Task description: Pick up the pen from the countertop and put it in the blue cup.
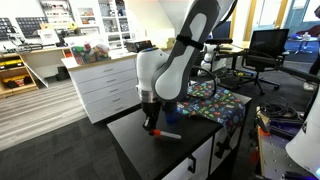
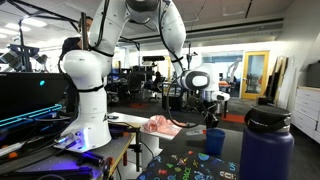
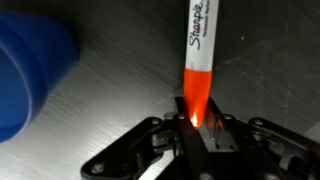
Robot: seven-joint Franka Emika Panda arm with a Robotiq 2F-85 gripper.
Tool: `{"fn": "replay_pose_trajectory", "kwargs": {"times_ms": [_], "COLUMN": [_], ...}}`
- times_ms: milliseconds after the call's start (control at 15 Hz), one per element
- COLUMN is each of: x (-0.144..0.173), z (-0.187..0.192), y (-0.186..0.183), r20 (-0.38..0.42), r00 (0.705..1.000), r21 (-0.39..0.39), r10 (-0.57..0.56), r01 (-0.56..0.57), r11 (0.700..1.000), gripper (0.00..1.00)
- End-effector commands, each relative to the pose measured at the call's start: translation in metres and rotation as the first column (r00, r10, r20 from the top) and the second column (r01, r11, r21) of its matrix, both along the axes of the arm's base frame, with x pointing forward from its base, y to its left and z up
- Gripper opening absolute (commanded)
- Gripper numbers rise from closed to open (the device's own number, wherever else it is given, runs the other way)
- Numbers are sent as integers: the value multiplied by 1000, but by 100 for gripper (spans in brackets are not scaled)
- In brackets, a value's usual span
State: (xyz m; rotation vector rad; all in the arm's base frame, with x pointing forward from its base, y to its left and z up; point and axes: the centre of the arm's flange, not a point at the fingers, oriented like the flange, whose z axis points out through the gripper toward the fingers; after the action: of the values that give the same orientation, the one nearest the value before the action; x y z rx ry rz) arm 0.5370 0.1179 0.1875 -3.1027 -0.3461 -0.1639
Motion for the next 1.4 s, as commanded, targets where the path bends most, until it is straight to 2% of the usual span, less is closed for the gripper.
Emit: {"fn": "replay_pose_trajectory", "kwargs": {"times_ms": [0,200,467,867,1333], "x": [-1,4,9,6,-6], "z": [28,46,68,89,108], "y": [-1,-7,-19,-40,-61], "r20": [64,117,204,384,497], "r00": [998,993,979,923,866], "r21": [-31,-45,-22,48,78], "r10": [10,22,9,-17,-57], "r01": [-8,-16,-5,-1,21], "r11": [999,999,1000,999,997], "gripper": [5,5,5,5,5]}}
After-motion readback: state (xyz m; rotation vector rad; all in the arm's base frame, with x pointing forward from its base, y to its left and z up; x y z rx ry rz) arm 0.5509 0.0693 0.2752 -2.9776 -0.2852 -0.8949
